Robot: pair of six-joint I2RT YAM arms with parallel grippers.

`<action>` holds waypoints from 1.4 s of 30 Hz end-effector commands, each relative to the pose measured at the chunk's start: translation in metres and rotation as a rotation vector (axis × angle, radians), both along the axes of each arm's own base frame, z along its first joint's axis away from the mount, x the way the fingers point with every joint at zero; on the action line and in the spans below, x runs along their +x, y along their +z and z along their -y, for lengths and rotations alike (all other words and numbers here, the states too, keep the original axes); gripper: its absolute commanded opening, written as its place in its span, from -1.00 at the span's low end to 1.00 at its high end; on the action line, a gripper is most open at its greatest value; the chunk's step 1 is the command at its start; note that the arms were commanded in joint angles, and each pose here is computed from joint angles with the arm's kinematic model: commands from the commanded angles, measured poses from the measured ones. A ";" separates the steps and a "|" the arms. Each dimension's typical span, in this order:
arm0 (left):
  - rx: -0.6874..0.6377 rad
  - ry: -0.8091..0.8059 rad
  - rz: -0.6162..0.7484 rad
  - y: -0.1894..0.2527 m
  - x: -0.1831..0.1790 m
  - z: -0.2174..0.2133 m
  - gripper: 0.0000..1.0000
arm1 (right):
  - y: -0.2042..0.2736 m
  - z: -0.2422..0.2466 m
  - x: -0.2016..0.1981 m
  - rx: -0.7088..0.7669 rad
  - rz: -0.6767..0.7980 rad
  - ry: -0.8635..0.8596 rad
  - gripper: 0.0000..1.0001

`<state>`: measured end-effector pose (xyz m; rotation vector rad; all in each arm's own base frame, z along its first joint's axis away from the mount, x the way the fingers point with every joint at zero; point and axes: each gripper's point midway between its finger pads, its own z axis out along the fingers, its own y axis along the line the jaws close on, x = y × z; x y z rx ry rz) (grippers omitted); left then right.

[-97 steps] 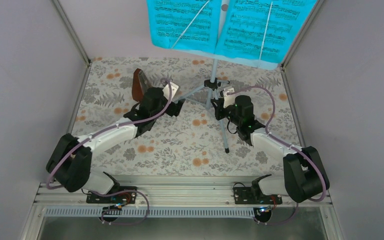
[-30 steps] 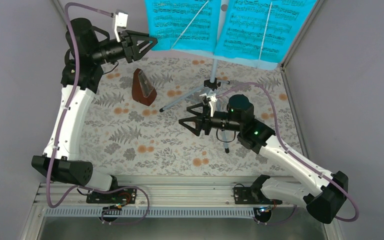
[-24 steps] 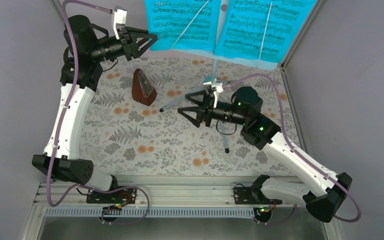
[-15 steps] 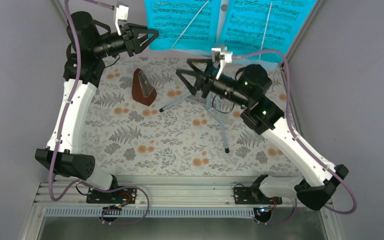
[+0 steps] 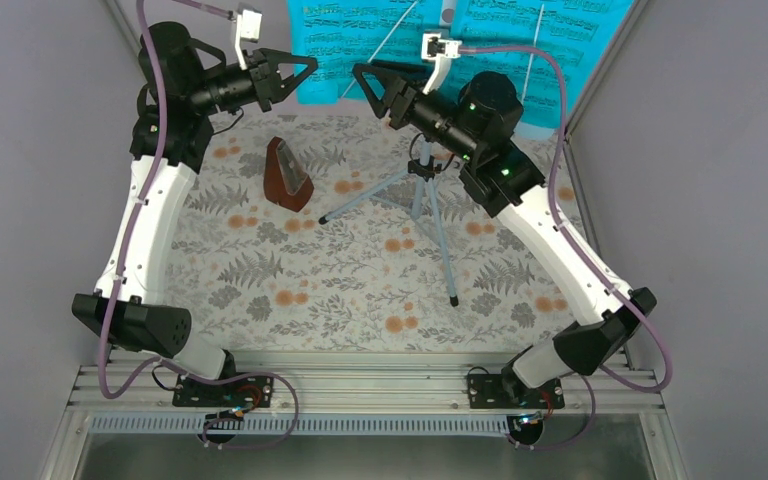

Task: Pack up the instrument practice props

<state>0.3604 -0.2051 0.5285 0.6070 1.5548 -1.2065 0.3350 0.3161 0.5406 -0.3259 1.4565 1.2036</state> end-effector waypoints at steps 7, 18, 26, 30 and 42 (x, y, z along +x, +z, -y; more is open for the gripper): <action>0.018 0.000 0.008 -0.001 -0.002 0.001 -0.95 | 0.040 0.005 0.002 0.124 0.144 0.007 -0.52; -0.062 0.237 -0.091 -0.002 0.019 -0.040 -0.95 | 0.019 -0.009 0.014 0.039 0.264 -0.010 -0.93; -0.141 0.550 -0.064 0.006 0.001 -0.115 -0.95 | 0.015 -0.009 0.018 0.035 0.247 -0.020 -0.93; -0.125 0.675 -0.073 -0.016 -0.024 -0.145 -0.95 | 0.014 -0.007 0.018 0.034 0.237 -0.030 -0.93; 0.037 0.739 -0.454 -0.229 -0.078 -0.155 -0.95 | 0.018 0.004 0.009 0.017 0.258 -0.056 -0.92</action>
